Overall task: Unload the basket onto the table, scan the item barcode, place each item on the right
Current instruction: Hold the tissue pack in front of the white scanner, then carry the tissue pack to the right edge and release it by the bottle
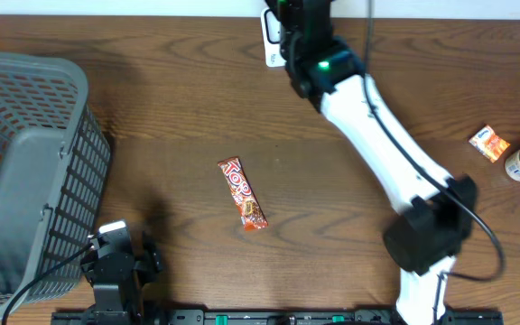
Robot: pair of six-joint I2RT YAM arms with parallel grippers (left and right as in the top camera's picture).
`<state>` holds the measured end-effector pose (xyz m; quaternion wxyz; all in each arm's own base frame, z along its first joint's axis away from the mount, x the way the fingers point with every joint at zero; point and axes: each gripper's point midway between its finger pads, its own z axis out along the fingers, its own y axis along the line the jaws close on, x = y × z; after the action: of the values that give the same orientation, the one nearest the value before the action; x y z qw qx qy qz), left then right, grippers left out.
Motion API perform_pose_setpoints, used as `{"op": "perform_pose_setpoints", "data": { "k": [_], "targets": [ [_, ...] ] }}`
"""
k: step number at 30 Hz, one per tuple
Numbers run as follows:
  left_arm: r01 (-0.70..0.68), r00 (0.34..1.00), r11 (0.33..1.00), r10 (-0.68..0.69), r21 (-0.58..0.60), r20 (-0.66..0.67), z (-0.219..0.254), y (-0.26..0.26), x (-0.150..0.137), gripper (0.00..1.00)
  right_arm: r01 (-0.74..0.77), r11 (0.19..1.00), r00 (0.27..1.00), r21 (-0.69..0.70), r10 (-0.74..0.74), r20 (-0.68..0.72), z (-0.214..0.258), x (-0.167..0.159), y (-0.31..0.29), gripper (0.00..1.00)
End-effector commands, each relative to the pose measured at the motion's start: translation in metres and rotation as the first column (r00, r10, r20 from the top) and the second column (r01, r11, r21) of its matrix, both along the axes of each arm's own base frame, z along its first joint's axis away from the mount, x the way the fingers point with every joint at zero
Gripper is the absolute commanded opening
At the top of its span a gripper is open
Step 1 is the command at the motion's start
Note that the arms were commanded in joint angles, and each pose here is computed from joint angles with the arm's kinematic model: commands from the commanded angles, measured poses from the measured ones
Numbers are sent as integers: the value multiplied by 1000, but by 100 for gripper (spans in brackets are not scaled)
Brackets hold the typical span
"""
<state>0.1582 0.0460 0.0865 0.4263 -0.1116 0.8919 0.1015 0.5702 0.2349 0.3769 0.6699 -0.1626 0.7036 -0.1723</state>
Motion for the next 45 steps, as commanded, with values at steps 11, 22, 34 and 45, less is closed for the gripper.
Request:
{"op": "perform_pose_setpoints", "data": {
  "k": [11,22,34,45],
  "targets": [
    [-9,999,1000,9,2,-39,-8,1,-6,85,18,783,995,-622,49,90,-150,75,35,1],
    [-9,999,1000,9,2,-39,-8,1,-7,85,-32,512,979,-859,190,76,-256,78,70,1],
    [-9,999,1000,9,2,-39,-8,1,-6,85,-57,569,989,-820,147,33,-231,68,81,1],
    [-9,999,1000,9,2,-39,-8,1,-6,85,-245,706,951,-665,41,-307,-118,0,34,1]
  ]
}}
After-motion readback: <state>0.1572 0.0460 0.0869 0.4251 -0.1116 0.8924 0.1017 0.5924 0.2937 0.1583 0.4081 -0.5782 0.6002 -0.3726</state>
